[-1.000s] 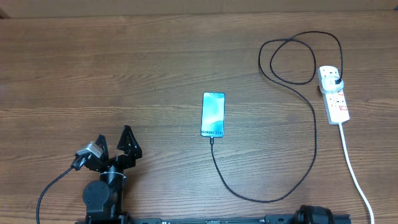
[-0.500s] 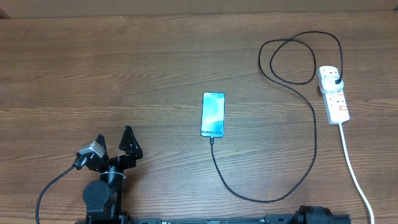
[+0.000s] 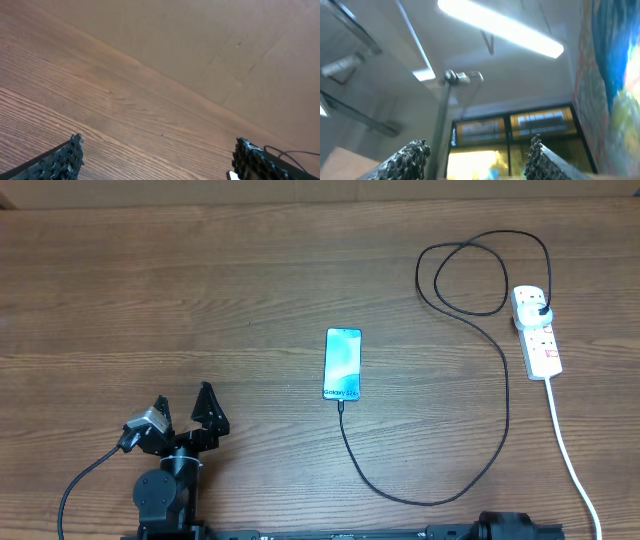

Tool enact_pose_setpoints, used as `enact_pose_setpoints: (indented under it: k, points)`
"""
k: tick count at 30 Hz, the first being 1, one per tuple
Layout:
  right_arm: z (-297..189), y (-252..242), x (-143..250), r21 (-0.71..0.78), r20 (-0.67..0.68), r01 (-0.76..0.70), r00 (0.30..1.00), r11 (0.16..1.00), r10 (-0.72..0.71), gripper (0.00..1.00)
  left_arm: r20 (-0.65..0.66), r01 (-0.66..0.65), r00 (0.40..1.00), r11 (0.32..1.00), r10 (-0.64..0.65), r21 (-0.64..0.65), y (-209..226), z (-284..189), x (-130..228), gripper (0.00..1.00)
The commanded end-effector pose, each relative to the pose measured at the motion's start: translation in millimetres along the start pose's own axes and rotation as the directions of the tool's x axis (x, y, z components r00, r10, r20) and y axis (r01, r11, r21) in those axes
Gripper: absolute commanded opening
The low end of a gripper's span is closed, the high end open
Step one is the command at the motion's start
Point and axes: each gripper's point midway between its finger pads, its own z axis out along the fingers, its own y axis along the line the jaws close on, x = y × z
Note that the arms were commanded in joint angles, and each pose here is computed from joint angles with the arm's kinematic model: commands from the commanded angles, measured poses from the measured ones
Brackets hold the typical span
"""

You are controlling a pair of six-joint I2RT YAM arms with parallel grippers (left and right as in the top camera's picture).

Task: Plug charger to phone and switch on socket

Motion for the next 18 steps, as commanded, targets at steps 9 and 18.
enact_pose_setpoints:
  k: [9,18]
  points:
    - [-3.1,-13.8,-2.2,0.076,0.022,0.010,1.000,0.997,-0.011,1.00,0.003,-0.022,1.000,1.000,0.022,0.005,0.2,0.1,0.6,1.00]
    - [46.1,-48.8,64.2,0.099,-0.011,0.016,1.000,0.995,-0.015,1.00,0.003,-0.022,1.000,1.000,0.022,0.005,0.2,0.1,0.6,1.00]
